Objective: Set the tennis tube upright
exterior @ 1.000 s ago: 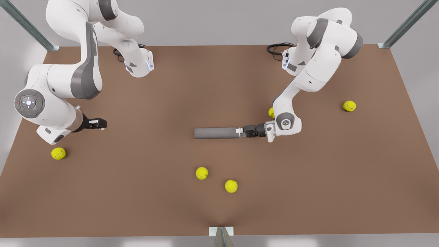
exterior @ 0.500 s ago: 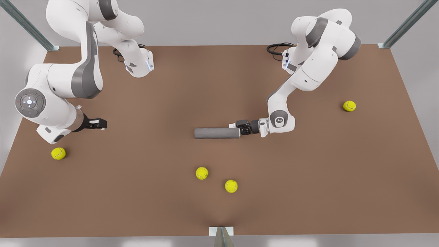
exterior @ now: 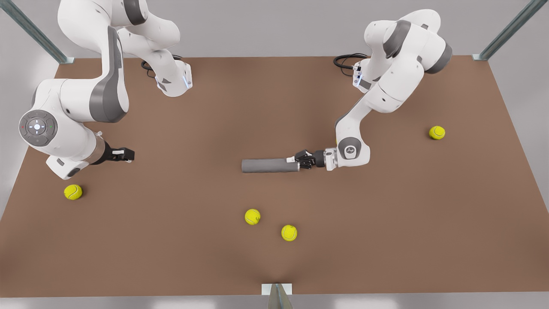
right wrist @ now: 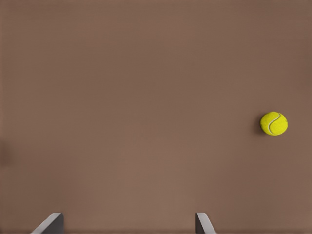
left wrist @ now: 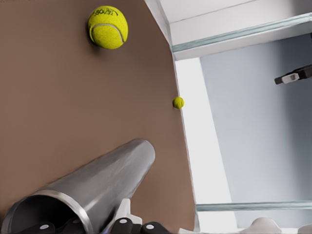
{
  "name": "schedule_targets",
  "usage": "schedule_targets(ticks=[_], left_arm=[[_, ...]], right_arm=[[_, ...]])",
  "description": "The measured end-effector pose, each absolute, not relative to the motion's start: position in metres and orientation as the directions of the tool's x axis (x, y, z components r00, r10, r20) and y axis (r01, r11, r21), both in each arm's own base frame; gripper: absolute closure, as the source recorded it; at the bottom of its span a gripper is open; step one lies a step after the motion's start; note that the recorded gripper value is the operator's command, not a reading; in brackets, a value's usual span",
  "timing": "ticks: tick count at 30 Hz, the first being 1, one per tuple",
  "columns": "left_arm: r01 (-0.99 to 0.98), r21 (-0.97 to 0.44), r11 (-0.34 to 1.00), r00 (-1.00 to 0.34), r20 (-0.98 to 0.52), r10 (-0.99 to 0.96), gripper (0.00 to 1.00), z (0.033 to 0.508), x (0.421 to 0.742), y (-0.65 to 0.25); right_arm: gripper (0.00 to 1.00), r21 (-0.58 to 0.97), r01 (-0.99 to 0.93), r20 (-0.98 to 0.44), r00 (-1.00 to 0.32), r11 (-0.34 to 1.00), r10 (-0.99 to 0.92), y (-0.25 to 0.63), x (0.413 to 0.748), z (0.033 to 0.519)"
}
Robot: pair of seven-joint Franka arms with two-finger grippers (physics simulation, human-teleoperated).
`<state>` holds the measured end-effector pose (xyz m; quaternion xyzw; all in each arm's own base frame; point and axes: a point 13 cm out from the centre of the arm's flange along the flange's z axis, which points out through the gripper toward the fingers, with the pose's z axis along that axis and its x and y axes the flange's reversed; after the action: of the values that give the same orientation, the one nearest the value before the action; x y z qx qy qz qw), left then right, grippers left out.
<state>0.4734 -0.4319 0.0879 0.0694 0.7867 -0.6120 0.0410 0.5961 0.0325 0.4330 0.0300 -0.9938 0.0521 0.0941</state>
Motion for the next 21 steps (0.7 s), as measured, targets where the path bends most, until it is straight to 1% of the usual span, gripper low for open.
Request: schedule_targets(ticks=[4,6,12,16,21], left_arm=[[0.194,-0.95,0.244,-0.981,-0.182,0.07,0.69,0.099,0.478,-0.429],[0.207,-0.947,0.246,-0.978,-0.194,0.075,0.74,0.104,0.478,-0.428],[0.217,-0.944,0.249,-0.976,-0.201,0.086,0.79,0.104,0.475,-0.43],[0.223,-0.941,0.255,-0.974,-0.205,0.097,0.79,0.104,0.473,-0.431],[0.265,-0.928,0.262,-0.962,-0.238,0.131,0.79,0.117,0.475,-0.429]], right_arm=[[0.0,-0.097,-0.069,0.189,-0.981,0.993,-0.05,0.034,0.595,0.435],[0.0,-0.097,-0.068,0.19,-0.981,0.993,-0.049,0.034,0.595,0.435],[0.0,-0.097,-0.061,0.192,-0.98,0.993,-0.042,0.031,0.595,0.435],[0.0,-0.098,-0.057,0.194,-0.98,0.994,-0.037,0.029,0.595,0.434],[0.0,-0.096,-0.057,0.195,-0.98,0.994,-0.037,0.03,0.594,0.434]])
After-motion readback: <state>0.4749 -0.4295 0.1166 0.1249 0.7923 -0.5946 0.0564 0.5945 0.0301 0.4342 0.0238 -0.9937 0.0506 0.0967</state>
